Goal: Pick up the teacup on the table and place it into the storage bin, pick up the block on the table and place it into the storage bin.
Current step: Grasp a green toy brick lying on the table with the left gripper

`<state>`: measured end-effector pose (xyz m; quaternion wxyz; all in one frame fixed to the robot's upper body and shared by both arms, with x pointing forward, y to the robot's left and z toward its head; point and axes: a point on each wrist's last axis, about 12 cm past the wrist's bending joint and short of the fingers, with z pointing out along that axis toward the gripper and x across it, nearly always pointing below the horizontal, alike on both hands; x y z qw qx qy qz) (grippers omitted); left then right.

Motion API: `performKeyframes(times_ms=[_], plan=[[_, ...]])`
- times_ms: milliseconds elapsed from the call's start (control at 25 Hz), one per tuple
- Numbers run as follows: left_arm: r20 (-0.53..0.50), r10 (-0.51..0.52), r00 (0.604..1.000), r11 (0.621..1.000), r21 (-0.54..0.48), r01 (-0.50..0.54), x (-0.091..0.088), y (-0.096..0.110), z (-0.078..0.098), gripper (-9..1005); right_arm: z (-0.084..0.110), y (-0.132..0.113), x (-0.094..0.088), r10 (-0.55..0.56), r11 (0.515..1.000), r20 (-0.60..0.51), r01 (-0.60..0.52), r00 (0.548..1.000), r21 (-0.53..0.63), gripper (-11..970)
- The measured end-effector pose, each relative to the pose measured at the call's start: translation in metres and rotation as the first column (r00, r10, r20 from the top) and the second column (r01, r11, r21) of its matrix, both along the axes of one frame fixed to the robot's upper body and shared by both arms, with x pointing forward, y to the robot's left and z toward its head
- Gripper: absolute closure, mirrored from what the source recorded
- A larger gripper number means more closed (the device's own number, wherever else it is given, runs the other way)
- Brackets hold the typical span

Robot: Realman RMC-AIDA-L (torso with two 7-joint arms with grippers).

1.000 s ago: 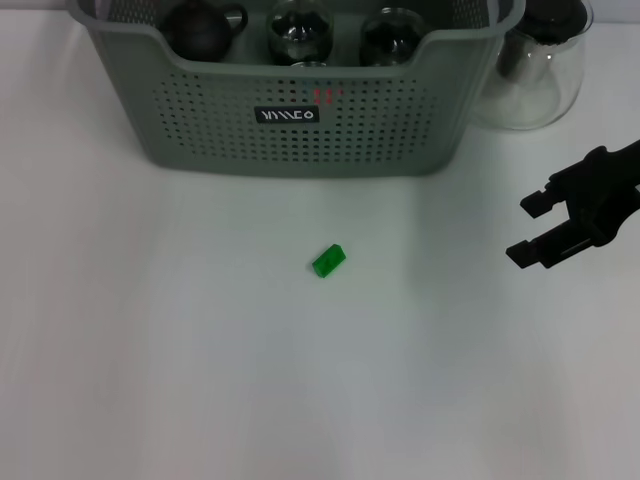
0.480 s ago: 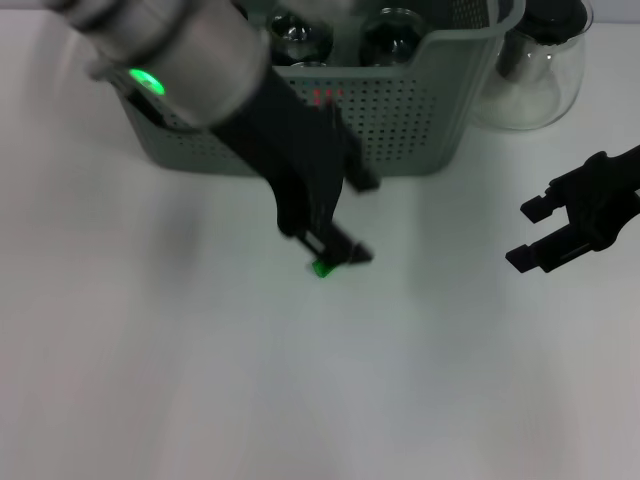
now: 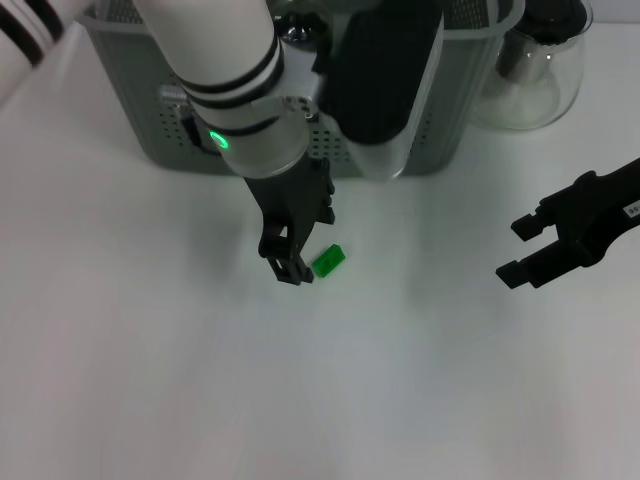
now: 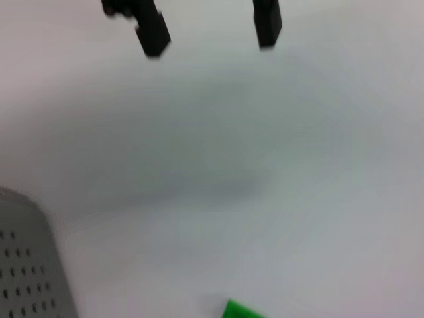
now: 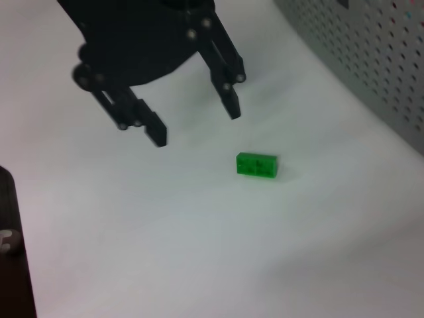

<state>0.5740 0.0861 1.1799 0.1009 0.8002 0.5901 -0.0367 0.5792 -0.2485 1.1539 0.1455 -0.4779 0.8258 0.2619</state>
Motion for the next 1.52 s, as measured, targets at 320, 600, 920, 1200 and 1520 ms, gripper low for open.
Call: performKeyframes(times_ms=[320, 600, 920, 1200, 1520], plan=[[0.079, -0.073, 0.994, 0.995, 0.075, 0.068, 0.008, -0.013, -0.02, 302, 0.001, -0.001, 0.001, -0.01, 1.0, -0.003, 0.01, 1.0, 0.004, 152], [0.09, -0.106, 0.99, 0.989, 0.109, 0.096, 0.012, -0.022, -0.03, 300, 0.002, -0.001, 0.002, -0.025, 1.0, -0.01, 0.025, 1.0, 0.002, 153], [0.086, -0.157, 0.984, 0.98, 0.138, 0.144, 0.007, -0.029, -0.034, 200, 0.002, 0.001, 0.002, -0.03, 1.0, -0.016, 0.03, 0.999, 0.004, 153], [0.105, -0.222, 0.969, 0.969, 0.138, 0.207, 0.001, -0.038, -0.041, 147, 0.001, 0.003, 0.002, -0.035, 0.999, -0.017, 0.035, 0.999, 0.006, 152], [0.11, -0.256, 0.96, 0.962, 0.13, 0.241, 0.002, -0.043, -0.045, 149, 0.002, 0.004, 0.003, -0.034, 0.999, -0.014, 0.034, 0.999, 0.005, 152]])
